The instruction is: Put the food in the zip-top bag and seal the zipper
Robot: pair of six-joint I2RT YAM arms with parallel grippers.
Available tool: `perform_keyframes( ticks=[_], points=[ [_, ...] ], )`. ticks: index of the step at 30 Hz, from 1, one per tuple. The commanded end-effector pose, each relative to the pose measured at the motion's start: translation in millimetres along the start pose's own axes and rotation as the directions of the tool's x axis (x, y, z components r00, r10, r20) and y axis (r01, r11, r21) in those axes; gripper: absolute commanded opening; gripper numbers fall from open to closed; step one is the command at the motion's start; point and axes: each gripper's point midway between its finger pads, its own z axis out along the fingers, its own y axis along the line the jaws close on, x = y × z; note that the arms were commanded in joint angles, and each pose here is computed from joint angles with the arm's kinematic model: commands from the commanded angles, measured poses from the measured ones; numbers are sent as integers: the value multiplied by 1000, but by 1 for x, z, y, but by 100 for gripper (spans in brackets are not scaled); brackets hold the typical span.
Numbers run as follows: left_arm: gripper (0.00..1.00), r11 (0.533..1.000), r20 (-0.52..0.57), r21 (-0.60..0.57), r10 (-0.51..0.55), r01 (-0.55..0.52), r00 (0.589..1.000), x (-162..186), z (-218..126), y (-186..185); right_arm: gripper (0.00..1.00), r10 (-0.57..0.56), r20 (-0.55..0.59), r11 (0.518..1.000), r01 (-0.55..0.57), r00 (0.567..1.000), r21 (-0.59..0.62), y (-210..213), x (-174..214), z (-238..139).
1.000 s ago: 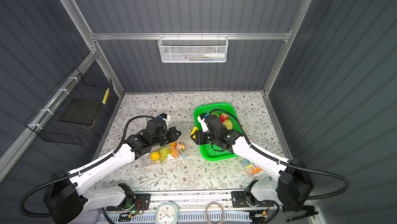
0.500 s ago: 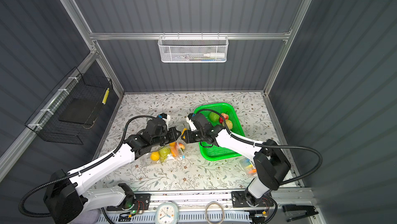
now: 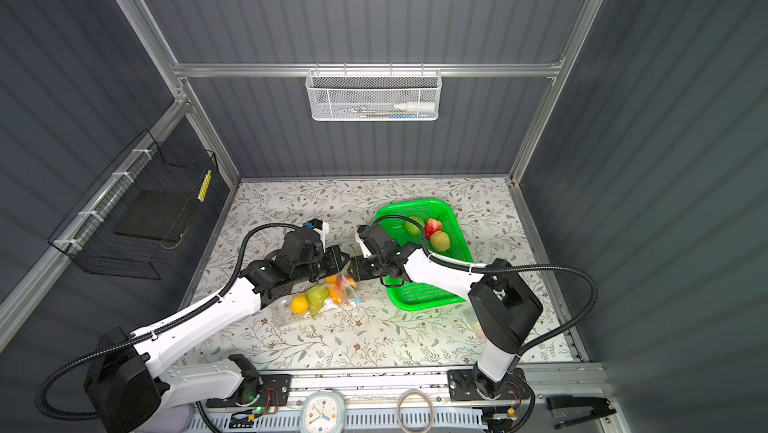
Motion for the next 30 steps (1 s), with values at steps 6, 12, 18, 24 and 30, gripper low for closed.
perform_keyframes(
  ticks=[6, 12, 18, 24, 30],
  points=[
    [0, 1000, 35, 25, 0, -1, 999, -8, -14, -10, 71, -49, 51, 997, 46, 998, 56, 1, -8, -21],
    [0, 1000, 47, 20, -5, 4, 999, -7, -16, -7, 73, -74, 135, 995, 65, 988, 75, 5, -21, -63],
    [0, 1000, 46, 21, -4, 3, 999, -6, -17, -6, 73, -60, 216, 993, 36, 975, 110, -12, -23, -103],
    [0, 1000, 76, 7, 12, -12, 997, -11, -26, -5, 66, -1, 193, 995, -19, 981, 100, -28, -9, -98],
    [0, 1000, 81, 4, 14, -14, 997, -12, -31, -5, 53, 65, 146, 998, -67, 987, 7, -20, -1, -72]
  ],
)
